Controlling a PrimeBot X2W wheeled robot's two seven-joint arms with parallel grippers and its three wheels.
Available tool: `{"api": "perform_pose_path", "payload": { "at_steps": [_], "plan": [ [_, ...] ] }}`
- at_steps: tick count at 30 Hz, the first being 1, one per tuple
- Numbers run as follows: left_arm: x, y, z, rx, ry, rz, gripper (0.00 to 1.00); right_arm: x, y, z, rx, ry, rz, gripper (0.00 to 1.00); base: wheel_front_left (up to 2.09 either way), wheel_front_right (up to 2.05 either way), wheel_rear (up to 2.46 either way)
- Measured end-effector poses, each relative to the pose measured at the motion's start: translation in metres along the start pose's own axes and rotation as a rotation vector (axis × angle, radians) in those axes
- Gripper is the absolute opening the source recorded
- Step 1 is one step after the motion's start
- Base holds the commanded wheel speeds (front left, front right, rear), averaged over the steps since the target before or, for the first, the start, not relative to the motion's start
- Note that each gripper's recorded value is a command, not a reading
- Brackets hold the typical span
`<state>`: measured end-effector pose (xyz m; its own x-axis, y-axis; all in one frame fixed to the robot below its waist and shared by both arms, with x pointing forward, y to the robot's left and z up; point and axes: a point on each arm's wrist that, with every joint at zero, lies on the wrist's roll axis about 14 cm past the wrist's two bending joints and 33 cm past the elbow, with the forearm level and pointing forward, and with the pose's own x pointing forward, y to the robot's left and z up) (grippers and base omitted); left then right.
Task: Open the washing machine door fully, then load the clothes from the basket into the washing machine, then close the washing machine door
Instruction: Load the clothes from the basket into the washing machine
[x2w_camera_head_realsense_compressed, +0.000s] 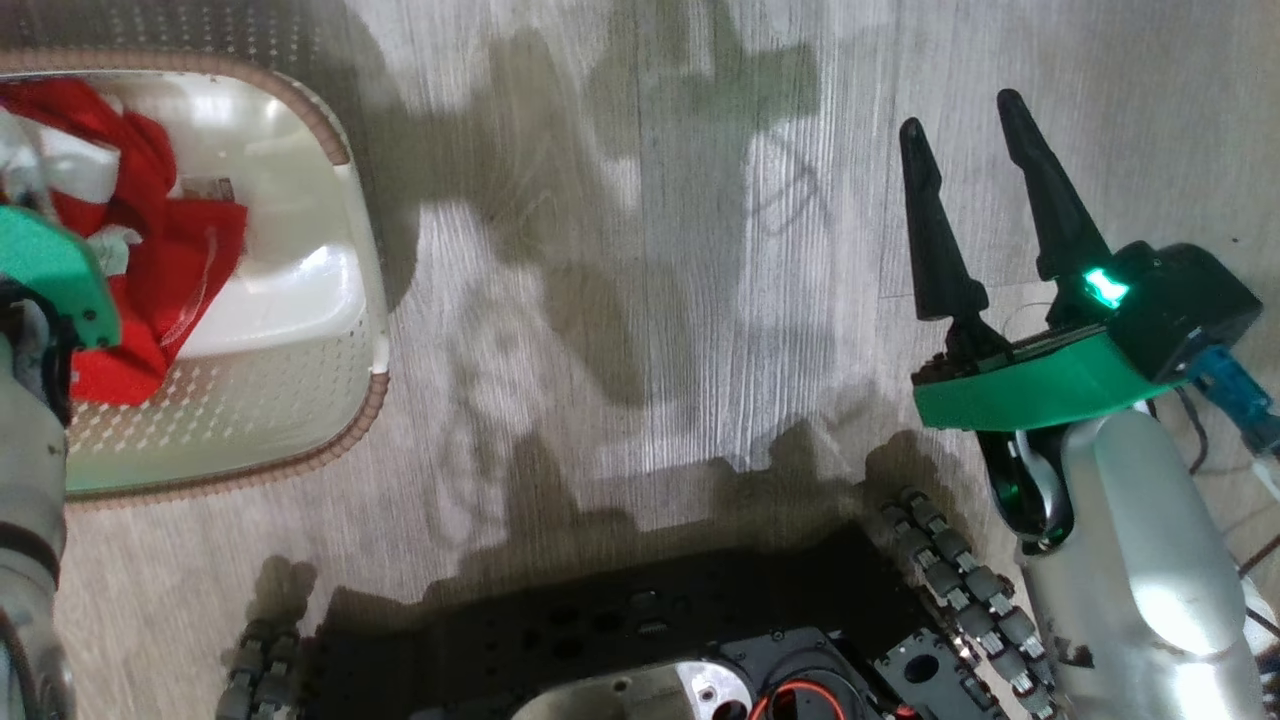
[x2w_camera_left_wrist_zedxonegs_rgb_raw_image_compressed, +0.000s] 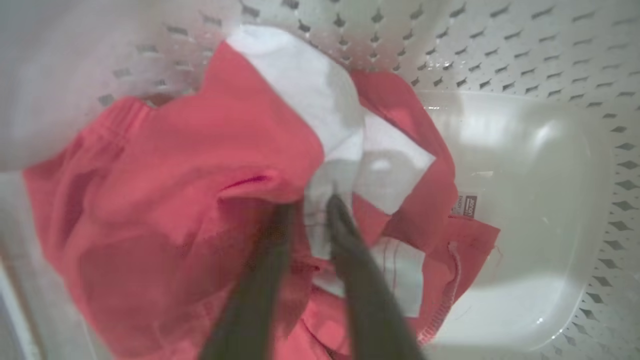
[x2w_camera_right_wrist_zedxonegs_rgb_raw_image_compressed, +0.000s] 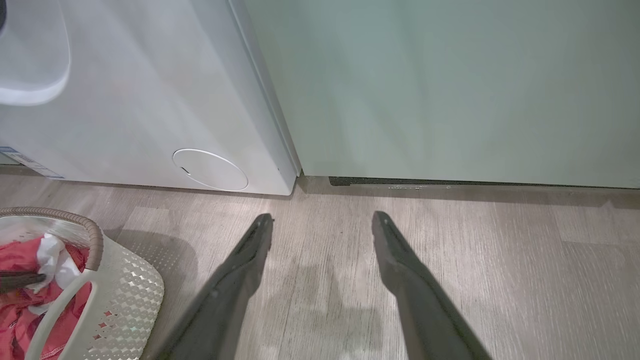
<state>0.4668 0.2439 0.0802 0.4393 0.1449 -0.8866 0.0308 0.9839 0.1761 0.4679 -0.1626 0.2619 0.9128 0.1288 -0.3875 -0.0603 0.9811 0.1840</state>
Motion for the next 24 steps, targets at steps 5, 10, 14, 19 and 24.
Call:
{"api": "perform_pose_path", "payload": {
  "at_steps": [5, 10, 14, 19, 24],
  "plan": [
    [-0.004, 0.002, 0.003, -0.016, -0.007, 0.003, 0.0, 0.002, 0.002, 0.004, -0.005, -0.012, 0.006, 1.0, 0.0, 0.0, 0.0],
    [-0.01, 0.003, 0.009, -0.025, -0.021, 0.004, 0.0, 0.001, 0.005, 0.011, -0.012, -0.027, 0.012, 1.0, 0.0, 0.0, 0.0],
    [-0.021, 0.003, 0.012, -0.025, -0.043, 0.001, 0.0, 0.0, 0.008, 0.024, -0.014, -0.055, 0.019, 1.0, 0.0, 0.0, 0.0],
    [-0.041, 0.005, 0.017, -0.047, -0.082, 0.002, 0.0, -0.005, 0.013, 0.045, -0.017, -0.097, 0.029, 1.0, 0.0, 0.0, 0.0],
    [-0.068, 0.01, 0.014, -0.07, -0.105, 0.007, 0.0, -0.013, 0.022, 0.072, -0.015, -0.155, 0.047, 1.0, 0.0, 0.0, 0.0]
  ]
}}
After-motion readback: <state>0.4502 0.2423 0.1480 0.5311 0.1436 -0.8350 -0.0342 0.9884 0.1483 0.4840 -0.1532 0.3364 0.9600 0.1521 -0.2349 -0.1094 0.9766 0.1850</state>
